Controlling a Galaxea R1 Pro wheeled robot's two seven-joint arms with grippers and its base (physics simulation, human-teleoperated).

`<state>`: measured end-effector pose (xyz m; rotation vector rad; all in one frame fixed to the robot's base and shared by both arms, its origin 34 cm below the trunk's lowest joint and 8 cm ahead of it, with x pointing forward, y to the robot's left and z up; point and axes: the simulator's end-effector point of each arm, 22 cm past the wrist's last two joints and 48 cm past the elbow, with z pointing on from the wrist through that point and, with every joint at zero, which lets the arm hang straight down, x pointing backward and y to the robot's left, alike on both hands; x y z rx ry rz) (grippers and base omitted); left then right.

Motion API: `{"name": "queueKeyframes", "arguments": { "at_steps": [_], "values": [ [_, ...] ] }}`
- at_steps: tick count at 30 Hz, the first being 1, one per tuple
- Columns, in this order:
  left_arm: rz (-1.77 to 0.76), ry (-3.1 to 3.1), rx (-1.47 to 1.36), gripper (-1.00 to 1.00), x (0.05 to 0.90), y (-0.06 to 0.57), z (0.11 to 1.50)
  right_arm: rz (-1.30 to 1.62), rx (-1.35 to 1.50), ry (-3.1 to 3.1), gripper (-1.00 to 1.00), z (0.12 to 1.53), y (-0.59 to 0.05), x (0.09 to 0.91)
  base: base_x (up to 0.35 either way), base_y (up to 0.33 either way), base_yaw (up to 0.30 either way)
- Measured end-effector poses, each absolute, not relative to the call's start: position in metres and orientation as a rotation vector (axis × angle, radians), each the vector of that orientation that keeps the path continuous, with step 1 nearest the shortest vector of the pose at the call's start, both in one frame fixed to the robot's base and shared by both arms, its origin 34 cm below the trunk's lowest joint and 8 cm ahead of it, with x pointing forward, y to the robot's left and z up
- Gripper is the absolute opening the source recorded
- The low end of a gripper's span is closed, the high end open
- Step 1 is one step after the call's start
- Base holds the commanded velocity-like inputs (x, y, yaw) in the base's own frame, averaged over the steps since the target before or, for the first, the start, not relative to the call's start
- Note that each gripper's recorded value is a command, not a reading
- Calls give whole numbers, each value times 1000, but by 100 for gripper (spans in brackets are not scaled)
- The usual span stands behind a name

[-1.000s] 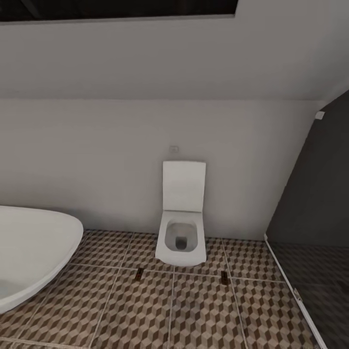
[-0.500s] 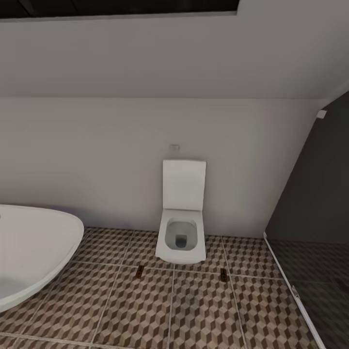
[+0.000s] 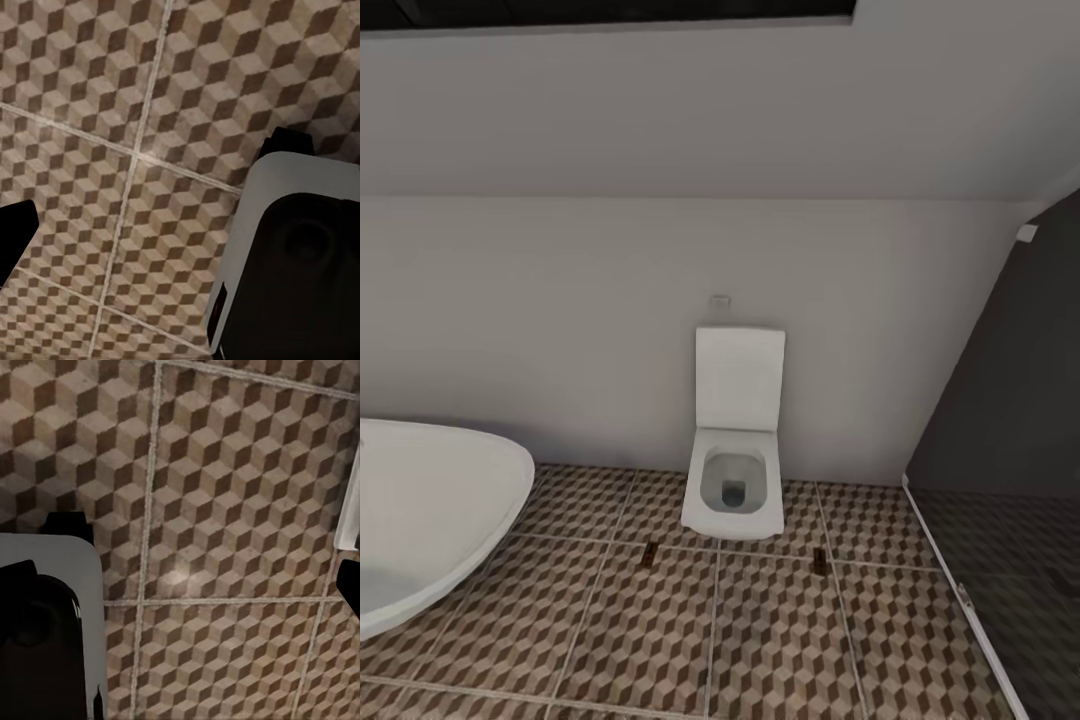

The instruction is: Take the four mousetraps from the cabinet in the bathroom and place them on the bathroom floor. Make sure all four end up on the same floor surface, and ensure that at least two of them are either under or directly next to the same bathroom sink.

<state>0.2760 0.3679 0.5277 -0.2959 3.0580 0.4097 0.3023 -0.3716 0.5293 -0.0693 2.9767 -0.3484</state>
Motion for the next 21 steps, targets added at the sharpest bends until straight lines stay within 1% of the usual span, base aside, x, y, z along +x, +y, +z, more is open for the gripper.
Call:
{"name": "queueKeyframes", "arguments": {
  "at_steps": [9,21],
  "values": [
    [424,3094,-294,100,251,369,537,-358,-70,2994,100,539,-373,293,0,0,-5],
    [436,3124,-292,100,232,370,550,-361,-76,3024,100,550,-372,278,0,0,-56]
  ]
}}
